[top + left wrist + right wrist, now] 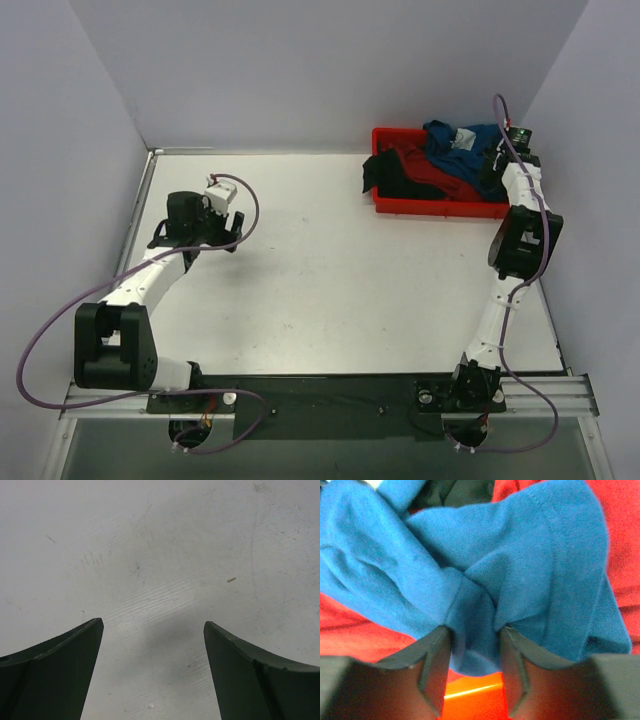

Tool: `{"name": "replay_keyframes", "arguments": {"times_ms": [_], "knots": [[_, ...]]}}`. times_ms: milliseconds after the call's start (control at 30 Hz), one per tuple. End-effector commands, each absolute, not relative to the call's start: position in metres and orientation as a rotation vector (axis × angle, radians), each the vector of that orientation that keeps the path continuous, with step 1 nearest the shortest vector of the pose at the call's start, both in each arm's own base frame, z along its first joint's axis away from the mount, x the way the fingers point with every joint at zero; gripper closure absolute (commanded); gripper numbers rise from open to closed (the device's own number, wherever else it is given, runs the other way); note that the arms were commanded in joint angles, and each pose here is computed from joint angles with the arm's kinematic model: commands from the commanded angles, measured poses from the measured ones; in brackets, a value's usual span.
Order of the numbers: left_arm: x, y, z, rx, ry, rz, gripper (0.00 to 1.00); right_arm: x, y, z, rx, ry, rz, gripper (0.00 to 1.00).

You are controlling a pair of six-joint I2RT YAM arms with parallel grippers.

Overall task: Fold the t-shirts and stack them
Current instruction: Grab crumpled tshirt from bin with the right arm

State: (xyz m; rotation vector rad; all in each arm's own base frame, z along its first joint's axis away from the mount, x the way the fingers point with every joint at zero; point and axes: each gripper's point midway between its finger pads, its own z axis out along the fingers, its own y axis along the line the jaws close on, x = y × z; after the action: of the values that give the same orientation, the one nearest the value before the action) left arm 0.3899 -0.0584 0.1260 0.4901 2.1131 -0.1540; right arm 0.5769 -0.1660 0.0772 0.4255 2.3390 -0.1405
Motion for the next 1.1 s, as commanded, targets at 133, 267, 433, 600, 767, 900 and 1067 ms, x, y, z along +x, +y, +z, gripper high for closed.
{"name": "replay_keyframes", "arguments": {"times_ms": [133, 267, 433, 600, 767, 900, 1067], "knots": [[0.389, -0.071, 0.132, 0.564, 2.081, -0.201, 0.07, 0.578, -0.194, 0.172, 0.468, 2.125, -0.317, 1.0], [0.388, -0.073, 0.133, 0.572, 2.07, -0.207, 0.07, 0.559, -0.203, 0.262, 0.49, 1.948, -0.42, 1.0], [0.386, -0.077, 0.136, 0.577, 2.06, -0.232, 0.07, 0.54, -0.167, 0.367, 0.38, 1.727, -0.56, 1.0], [0.383, -0.079, 0.135, 0.58, 2.07, -0.25, 0.07, 0.516, -0.106, 0.428, 0.312, 1.551, -0.56, 1.0], [0.381, -0.08, 0.144, 0.582, 2.048, -0.258, 0.07, 0.469, -0.065, 0.523, 0.3, 1.312, -0.316, 1.0], [0.38, -0.081, 0.155, 0.576, 2.016, -0.257, 0.07, 0.409, 0.012, 0.621, 0.059, 1.064, -0.039, 1.0], [0.383, -0.071, 0.171, 0.532, 1.977, -0.205, 0.06, 0.306, 0.131, 0.697, -0.302, 0.813, 0.294, 1.0]]}}
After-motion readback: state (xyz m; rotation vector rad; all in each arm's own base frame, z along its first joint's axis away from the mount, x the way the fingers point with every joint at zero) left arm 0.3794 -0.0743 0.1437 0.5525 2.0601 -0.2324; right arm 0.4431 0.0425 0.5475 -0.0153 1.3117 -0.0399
